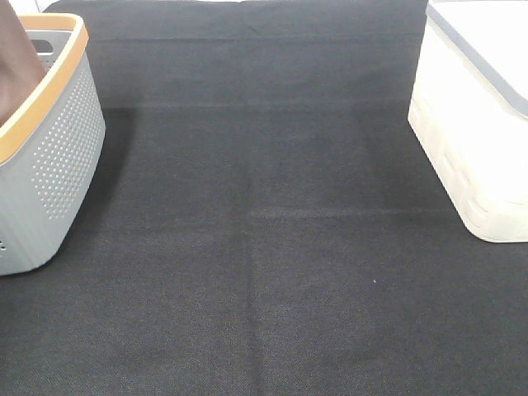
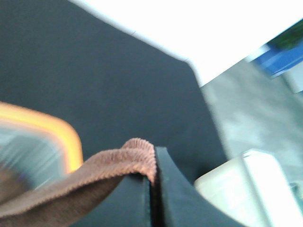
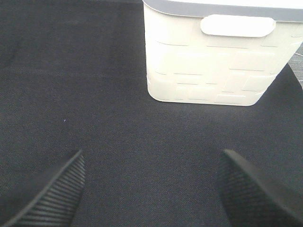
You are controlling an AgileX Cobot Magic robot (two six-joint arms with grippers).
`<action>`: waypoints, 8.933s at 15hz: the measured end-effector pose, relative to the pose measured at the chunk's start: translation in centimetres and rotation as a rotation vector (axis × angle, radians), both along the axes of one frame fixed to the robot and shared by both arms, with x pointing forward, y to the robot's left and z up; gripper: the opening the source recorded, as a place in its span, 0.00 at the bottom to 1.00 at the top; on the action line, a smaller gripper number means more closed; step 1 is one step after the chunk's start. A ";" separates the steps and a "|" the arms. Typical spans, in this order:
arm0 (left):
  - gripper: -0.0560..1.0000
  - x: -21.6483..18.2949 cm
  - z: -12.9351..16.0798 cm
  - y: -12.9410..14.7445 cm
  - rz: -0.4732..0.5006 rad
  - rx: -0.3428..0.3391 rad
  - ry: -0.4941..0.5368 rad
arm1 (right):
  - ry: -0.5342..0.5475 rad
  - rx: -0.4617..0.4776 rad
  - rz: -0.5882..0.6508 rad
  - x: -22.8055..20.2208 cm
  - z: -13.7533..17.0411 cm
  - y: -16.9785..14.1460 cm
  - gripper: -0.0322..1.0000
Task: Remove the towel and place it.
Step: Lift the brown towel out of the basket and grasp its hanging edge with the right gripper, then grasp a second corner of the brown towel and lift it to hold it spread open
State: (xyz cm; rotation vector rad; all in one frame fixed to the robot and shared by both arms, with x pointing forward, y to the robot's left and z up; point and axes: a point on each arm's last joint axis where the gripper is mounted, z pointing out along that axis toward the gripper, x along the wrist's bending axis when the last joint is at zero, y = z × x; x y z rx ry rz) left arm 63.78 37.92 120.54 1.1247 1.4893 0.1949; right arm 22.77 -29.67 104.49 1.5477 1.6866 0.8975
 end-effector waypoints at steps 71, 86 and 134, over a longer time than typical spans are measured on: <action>0.05 -10.0 7.7 -25.4 -0.703 0.047 -0.384 | 0.117 0.325 0.906 24.4 1.6 17.4 0.03; 0.05 -8.5 3.2 -22.3 -0.531 0.608 -0.061 | 0.393 0.056 0.674 21.5 6.9 13.3 0.03; 0.05 -10.9 7.9 -25.8 -0.782 -0.048 -0.322 | 0.276 0.201 0.753 25.6 5.0 16.7 0.09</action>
